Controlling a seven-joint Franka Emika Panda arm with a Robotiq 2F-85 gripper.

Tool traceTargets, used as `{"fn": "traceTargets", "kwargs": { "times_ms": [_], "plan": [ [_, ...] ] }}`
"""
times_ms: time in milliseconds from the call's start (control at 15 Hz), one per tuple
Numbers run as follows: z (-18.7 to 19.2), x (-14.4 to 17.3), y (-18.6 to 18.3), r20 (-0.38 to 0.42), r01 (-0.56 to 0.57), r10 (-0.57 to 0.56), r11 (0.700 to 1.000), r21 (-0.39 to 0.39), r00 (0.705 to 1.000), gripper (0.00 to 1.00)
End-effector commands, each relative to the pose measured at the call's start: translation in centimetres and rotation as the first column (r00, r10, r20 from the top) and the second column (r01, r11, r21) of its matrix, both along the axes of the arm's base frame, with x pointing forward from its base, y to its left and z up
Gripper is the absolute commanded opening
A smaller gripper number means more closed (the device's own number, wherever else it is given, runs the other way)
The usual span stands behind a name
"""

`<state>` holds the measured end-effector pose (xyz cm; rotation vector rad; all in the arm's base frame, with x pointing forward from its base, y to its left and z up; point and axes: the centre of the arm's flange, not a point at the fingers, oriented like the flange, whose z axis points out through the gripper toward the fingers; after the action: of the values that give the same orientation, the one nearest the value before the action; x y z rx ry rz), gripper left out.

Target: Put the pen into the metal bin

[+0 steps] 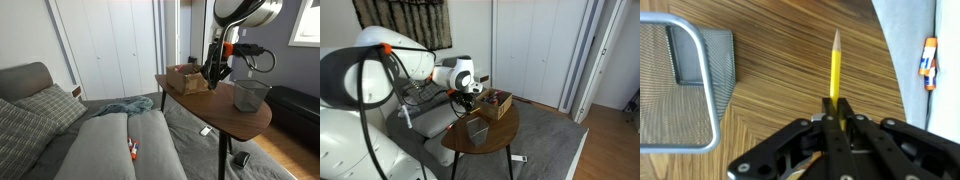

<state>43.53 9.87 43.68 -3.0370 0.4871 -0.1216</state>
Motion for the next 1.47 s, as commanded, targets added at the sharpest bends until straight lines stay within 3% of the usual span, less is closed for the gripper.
{"fn": "traceTargets", "kwargs": {
  "times_ms": [0,267,467,733,1067,1400],
  "plan": [
    [6.0,-5.0,-0.8,0.035,-0.055,0.057,0.997,-0.055,0.998,0.02],
    [10.7,-8.7,-2.4,-0.024,-0.125,0.123,0.983,-0.134,0.992,0.02],
    [13.1,-10.7,-3.3,-0.167,-0.215,0.182,0.955,-0.207,0.969,0.02],
    [13.8,-10.8,-4.5,-0.345,-0.357,0.274,0.911,-0.208,0.898,0.02],
    [11.3,-7.6,-5.3,-0.477,-0.508,0.364,0.834,-0.215,0.800,0.02],
    [8.5,-5.0,-5.7,-0.581,-0.621,0.443,0.770,-0.142,0.682,0.02]
  ]
}}
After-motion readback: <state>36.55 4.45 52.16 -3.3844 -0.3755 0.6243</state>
